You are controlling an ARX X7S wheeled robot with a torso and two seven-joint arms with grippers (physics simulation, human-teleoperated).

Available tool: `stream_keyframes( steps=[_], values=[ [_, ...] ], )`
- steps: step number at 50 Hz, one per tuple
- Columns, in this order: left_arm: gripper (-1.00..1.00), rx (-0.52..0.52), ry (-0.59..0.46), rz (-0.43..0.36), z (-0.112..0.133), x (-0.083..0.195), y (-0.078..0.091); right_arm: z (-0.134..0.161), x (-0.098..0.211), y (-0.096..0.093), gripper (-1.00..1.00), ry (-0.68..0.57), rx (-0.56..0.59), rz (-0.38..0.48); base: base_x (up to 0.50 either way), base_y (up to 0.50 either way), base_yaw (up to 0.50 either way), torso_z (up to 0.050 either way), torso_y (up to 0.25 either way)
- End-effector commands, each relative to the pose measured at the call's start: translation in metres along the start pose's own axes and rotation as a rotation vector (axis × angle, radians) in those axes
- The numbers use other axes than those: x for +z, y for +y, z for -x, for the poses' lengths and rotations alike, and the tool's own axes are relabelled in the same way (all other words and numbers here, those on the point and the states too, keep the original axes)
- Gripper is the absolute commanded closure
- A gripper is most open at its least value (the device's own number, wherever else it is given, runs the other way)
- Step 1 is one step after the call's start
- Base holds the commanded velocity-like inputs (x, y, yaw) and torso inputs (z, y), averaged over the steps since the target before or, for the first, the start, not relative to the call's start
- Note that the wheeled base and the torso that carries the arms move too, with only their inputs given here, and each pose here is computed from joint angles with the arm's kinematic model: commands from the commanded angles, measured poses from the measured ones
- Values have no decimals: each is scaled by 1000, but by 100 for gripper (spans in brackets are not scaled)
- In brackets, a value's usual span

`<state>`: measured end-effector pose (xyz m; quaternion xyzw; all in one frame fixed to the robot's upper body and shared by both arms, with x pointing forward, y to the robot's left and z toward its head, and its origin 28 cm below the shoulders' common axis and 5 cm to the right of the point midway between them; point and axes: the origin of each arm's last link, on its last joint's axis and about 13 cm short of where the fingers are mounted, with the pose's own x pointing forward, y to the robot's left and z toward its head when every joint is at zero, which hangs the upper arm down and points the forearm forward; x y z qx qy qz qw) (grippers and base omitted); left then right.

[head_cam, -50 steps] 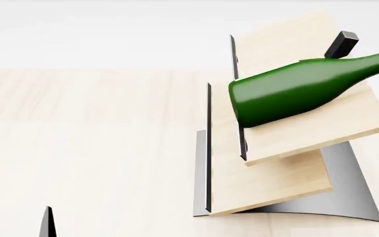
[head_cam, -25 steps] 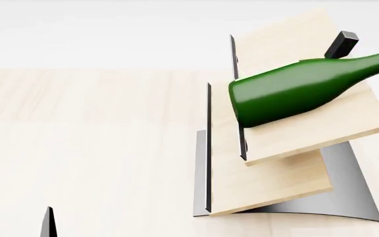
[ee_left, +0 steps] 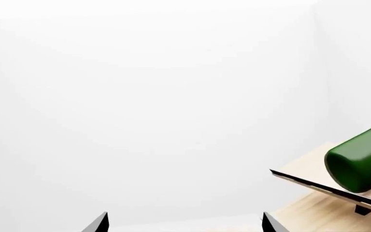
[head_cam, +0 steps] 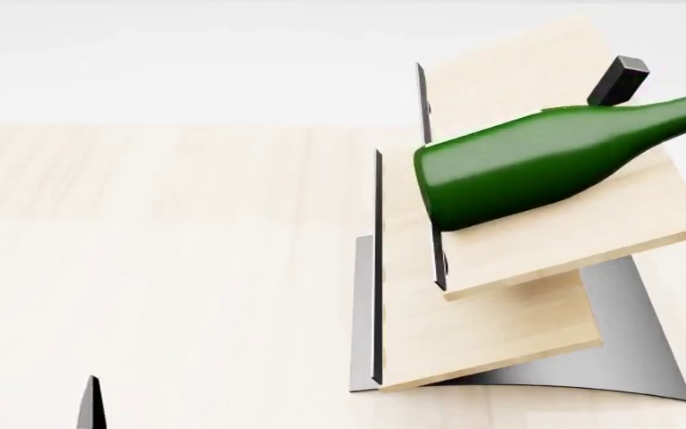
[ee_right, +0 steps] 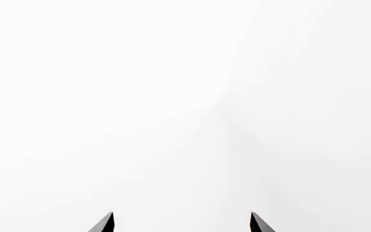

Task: Put the wine bottle on the wine rack.

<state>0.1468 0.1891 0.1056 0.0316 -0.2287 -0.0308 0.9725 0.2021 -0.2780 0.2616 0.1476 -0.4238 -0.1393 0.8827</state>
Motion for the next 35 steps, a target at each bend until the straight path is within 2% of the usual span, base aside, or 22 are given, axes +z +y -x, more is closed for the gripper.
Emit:
stream_keyframes(
  steps=[1, 16, 21, 28, 35],
  values=[
    [-100, -1, 1, 0, 0, 0, 0, 6, 23, 2, -100, -109, 28, -16, 0, 0, 0, 0, 0],
    [-100, -2, 1, -1, 0, 0, 0, 33, 75, -8, -100, -337, 35, -175, 0, 0, 0, 0, 0],
    [-100, -5, 1, -2, 0, -1, -1, 40, 87, -11, -100, -379, 31, -188, 0, 0, 0, 0, 0],
    [-100, -5, 1, -3, 0, -1, -1, 51, 105, -16, -100, -466, 10, -248, 0, 0, 0, 0, 0],
    [-100, -7, 0, -2, 1, -1, -1, 62, 129, -20, -100, -540, 12, -239, 0, 0, 0, 0, 0]
  ],
)
